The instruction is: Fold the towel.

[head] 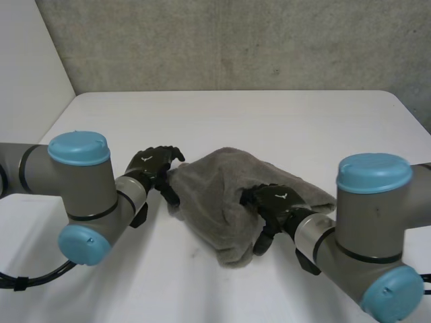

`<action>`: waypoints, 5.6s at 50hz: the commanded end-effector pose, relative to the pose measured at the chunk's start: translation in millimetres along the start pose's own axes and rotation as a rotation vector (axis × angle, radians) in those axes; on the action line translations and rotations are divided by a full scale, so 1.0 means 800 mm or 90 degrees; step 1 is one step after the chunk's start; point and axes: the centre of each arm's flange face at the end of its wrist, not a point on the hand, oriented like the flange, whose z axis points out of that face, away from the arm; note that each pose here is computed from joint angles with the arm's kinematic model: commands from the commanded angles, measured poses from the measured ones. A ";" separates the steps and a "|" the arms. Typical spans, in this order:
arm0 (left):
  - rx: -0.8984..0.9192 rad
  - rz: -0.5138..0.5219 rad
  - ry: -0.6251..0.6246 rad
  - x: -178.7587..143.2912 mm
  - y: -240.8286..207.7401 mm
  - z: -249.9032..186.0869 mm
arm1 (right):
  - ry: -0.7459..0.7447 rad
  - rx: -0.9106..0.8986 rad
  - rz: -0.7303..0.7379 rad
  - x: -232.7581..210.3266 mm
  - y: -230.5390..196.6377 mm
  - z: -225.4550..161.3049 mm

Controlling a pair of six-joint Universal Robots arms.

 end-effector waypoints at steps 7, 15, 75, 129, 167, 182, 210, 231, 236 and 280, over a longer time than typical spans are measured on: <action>0.003 0.001 -0.003 -0.002 0.010 0.017 | 0.029 0.064 0.010 -0.005 -0.001 0.039; 0.051 0.002 -0.003 0.003 -0.037 -0.010 | 0.059 0.183 0.019 0.000 -0.062 0.018; 0.006 -0.057 -0.126 -0.066 -0.094 -0.050 | 0.136 0.071 -0.094 0.042 -0.144 -0.026; -0.049 0.163 -0.042 0.038 0.073 -0.111 | 0.142 0.101 -0.218 0.020 0.045 -0.055; 0.010 0.151 -0.051 0.036 0.052 -0.088 | 0.240 0.161 -0.245 0.073 -0.014 -0.059; 0.149 0.166 -0.105 0.015 -0.095 -0.142 | 0.299 0.252 -0.279 0.087 -0.141 -0.126; -0.007 0.150 -0.012 0.020 0.004 -0.125 | 0.253 0.136 -0.215 0.089 -0.046 -0.104; -0.039 0.124 -0.003 0.022 0.050 -0.109 | 0.174 0.041 -0.188 0.093 0.037 -0.047; -0.044 0.124 -0.002 0.022 0.053 -0.109 | 0.184 0.069 -0.194 0.096 0.032 -0.044; -0.049 0.132 0.007 0.027 0.076 -0.094 | 0.256 0.198 -0.117 0.123 -0.021 -0.077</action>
